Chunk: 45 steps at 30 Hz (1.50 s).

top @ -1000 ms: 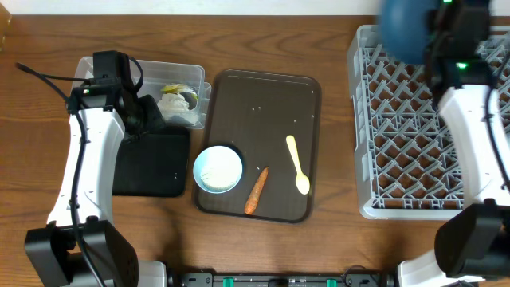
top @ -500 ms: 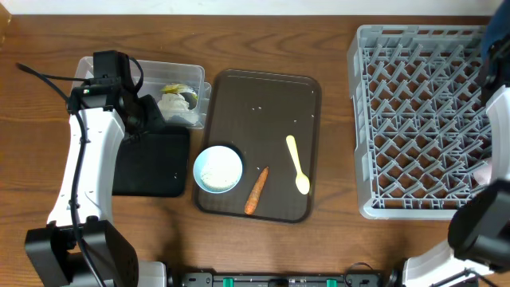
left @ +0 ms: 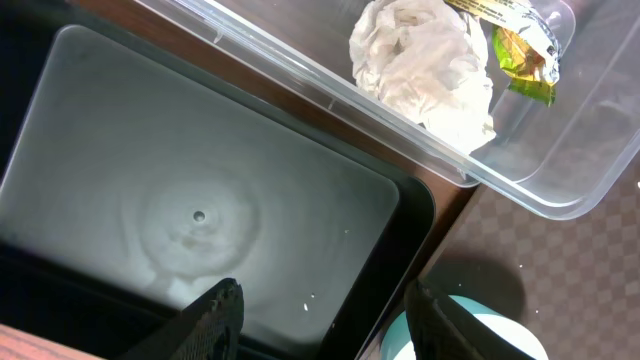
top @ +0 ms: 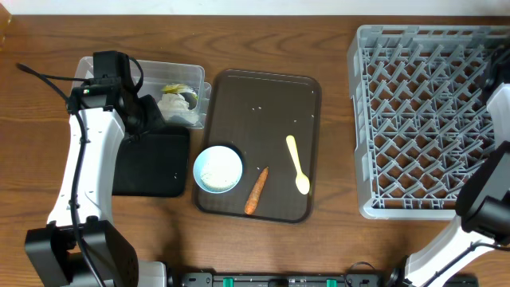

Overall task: Sort waste into correct bins and load items into the dishwasher rack
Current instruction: 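Lower the blue bowl edge-first into a rack slot with right gripper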

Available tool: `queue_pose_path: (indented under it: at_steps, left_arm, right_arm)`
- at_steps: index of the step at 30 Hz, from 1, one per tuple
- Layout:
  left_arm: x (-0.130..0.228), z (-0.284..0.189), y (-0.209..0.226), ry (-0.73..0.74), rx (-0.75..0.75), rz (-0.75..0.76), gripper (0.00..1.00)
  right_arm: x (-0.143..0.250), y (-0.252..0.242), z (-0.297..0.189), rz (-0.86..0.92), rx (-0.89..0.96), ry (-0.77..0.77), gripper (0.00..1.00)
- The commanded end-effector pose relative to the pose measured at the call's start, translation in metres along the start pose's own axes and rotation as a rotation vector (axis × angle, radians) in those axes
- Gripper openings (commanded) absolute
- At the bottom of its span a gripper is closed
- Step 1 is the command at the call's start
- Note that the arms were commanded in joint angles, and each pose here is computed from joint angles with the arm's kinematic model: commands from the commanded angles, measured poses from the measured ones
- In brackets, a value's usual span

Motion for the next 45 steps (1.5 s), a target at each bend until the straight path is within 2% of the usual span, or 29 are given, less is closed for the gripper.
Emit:
queue_pose_path:
  at_steps: [1,8,9,11,12,23,28,33,38,45]
  left_arm:
    - [-0.003,-0.009,0.001,-0.027,0.0,-0.008,0.55]
    - [-0.003,-0.009,0.001,-0.027,0.0,-0.008,0.55]
    - [-0.003,-0.009,0.001,-0.027,0.0,-0.008,0.55]
    - [-0.003,-0.009,0.001,-0.027,0.0,-0.008,0.55]
    - [-0.003,-0.009,0.001,-0.028,0.0,-0.008,0.55]
    - [-0.003,-0.009,0.001,-0.027,0.0,-0.008,0.55]
    - [-0.003,-0.009,0.001,-0.027,0.0,-0.008,0.55]
    - [-0.003,-0.009,0.001,-0.027,0.0,-0.008,0.55]
    - [-0.003,-0.009,0.001,-0.027,0.0,-0.008,0.55]
    - [-0.003,-0.009,0.001,-0.027,0.0,-0.008,0.55]
  right_arm:
    - [0.005,0.015,0.006,-0.019,-0.006,0.021,0.01]
    - [0.012,0.041,-0.001,0.051,-0.077,0.064,0.01]
    - [0.013,0.043,-0.003,0.043,-0.083,0.072,0.03]
    - [0.014,0.049,-0.008,0.019,-0.092,0.091,0.17]
    - [0.015,0.05,-0.01,0.017,-0.094,0.1,0.21]
    - [0.019,0.073,-0.035,0.019,-0.129,0.166,0.26]
    - [0.019,0.074,-0.043,0.037,-0.102,0.192,0.41]
    - [0.018,0.055,-0.048,0.109,-0.083,0.204,0.54]
    - [0.003,0.02,-0.057,0.224,-0.072,0.161,0.72]
    - [-0.014,-0.033,-0.077,0.316,-0.04,0.099,0.78]
Point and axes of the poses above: each gripper's point midway between its finger pads, its own z axis out along the fingers, its own y axis along the line the jaws close on, x = y × z, the point moved 4 cm from there along -z, back along the fingers, and after that the axes turned 6 degrees about z, right-handed, at the moved point
